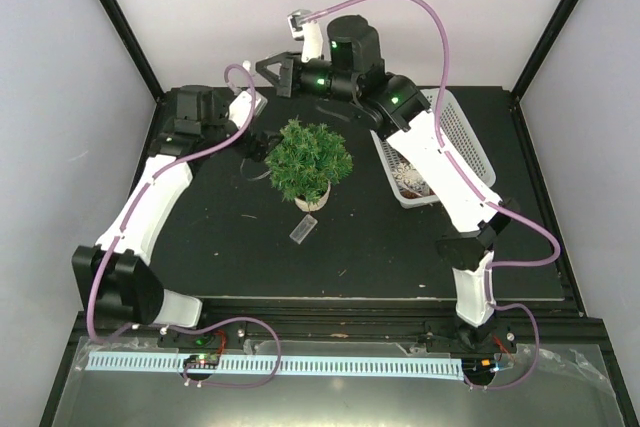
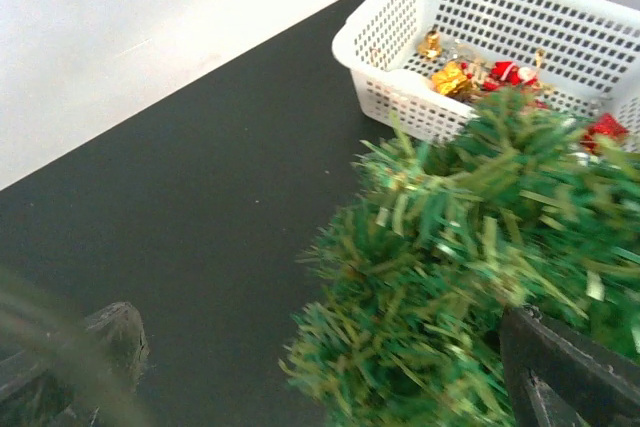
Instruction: Decorate the small christmas tree
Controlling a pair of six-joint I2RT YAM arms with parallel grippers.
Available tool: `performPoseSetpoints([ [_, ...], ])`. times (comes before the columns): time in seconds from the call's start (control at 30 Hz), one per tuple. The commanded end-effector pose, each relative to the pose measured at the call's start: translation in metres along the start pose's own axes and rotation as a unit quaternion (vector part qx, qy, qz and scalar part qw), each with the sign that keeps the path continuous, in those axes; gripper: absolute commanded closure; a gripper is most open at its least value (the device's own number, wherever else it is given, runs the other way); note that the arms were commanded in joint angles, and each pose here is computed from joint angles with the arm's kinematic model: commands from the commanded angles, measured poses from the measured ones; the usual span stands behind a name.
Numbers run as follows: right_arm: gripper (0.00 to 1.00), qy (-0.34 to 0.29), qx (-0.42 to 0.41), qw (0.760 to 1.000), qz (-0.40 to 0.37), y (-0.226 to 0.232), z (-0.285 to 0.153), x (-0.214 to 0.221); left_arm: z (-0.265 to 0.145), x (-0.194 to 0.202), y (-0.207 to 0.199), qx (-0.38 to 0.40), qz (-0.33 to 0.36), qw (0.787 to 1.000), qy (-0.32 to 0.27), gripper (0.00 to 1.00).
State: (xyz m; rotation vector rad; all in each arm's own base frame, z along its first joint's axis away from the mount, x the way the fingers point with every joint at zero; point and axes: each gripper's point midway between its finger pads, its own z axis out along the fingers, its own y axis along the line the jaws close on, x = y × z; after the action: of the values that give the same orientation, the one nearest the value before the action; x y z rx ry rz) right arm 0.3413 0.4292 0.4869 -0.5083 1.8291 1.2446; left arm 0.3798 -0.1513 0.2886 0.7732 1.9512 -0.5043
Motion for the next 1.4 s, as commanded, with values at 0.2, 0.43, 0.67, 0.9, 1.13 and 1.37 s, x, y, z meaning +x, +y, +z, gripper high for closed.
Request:
performPoseSetpoints([
  [0.2, 0.99, -0.049, 0.004, 0.999, 0.009, -0.017, -0.007, -0.033, 0.019, -0.041, 0.044, -0.046, 0.038, 0.998, -0.028, 0.03],
  [0.43, 0.99, -0.062, 0.012, 0.998, 0.012, -0.031, -0.014, -0.045, 0.03, -0.054, 0.049, -0.029, 0.036, 0.998, -0.035, 0.03],
  [0.67, 0.99, -0.06, 0.017, 0.998, 0.012, -0.04, -0.015, -0.044, 0.031, -0.047, 0.029, 0.027, 0.036, 0.998, -0.044, 0.03],
  [0.9, 0.99, -0.084, 0.041, 0.995, 0.029, -0.066, -0.02, -0.058, 0.034, -0.048, 0.031, 0.03, 0.027, 0.998, -0.051, 0.03],
  [1.13, 0.99, -0.11, 0.072, 0.99, 0.048, -0.099, -0.03, -0.074, 0.041, -0.051, 0.038, 0.029, 0.019, 0.998, -0.049, 0.03],
  [1.37, 0.99, -0.132, 0.058, 0.987, 0.069, -0.113, -0.035, -0.091, 0.043, -0.054, 0.04, 0.032, 0.017, 0.998, -0.053, 0.03],
])
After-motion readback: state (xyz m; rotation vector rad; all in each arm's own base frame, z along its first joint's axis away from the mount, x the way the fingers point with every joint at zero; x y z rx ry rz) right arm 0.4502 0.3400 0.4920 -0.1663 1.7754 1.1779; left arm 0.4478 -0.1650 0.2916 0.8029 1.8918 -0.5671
